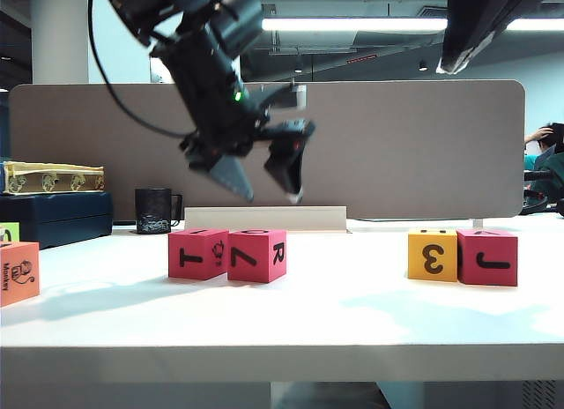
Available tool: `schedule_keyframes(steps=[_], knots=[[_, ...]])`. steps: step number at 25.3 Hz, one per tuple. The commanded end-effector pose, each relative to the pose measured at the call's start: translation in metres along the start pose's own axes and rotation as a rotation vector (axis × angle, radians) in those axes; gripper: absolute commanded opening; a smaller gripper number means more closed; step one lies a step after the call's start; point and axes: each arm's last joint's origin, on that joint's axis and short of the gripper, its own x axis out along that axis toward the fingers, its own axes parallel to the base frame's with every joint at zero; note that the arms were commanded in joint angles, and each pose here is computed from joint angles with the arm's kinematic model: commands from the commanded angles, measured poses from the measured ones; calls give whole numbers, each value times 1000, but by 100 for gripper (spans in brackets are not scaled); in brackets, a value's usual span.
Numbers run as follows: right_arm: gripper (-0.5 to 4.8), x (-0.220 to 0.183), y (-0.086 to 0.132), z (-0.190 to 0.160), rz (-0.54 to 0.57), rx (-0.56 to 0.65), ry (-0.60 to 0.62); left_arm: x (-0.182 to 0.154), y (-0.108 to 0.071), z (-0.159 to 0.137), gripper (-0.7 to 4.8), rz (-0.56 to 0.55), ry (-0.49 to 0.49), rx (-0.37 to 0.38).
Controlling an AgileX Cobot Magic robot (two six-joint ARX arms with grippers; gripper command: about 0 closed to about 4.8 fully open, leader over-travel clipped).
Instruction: Select the appropriate blocks from the scattered letter blocks on the table and arrange them in a row to spell out "ALOHA".
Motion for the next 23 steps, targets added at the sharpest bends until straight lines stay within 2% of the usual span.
schedule_keyframes(steps=[1, 6, 14, 15, 16, 18, 23], knots=[[-4, -2, 0, 2, 1, -2, -18, -11, 5, 13, 383, 53, 15, 1], [-4, -2, 0, 3, 2, -2, -29, -30, 27, 27, 382, 104, 72, -23], [-4, -2, 0, 5, 4, -2, -50, -64, 88, 11, 382, 110, 176, -232], [-4, -2, 0, 5, 4, -1, -55, -79, 103, 6, 382, 117, 196, -274], [-4, -2, 0, 5, 5, -2, -56, -88, 109, 3, 382, 130, 209, -292], [-4, -2, 0, 5, 7, -2, -57, -105, 119, -2, 382, 150, 226, -312], [-4, -2, 0, 8, 8, -1, -78, -131, 123, -10, 383, 164, 273, -333]])
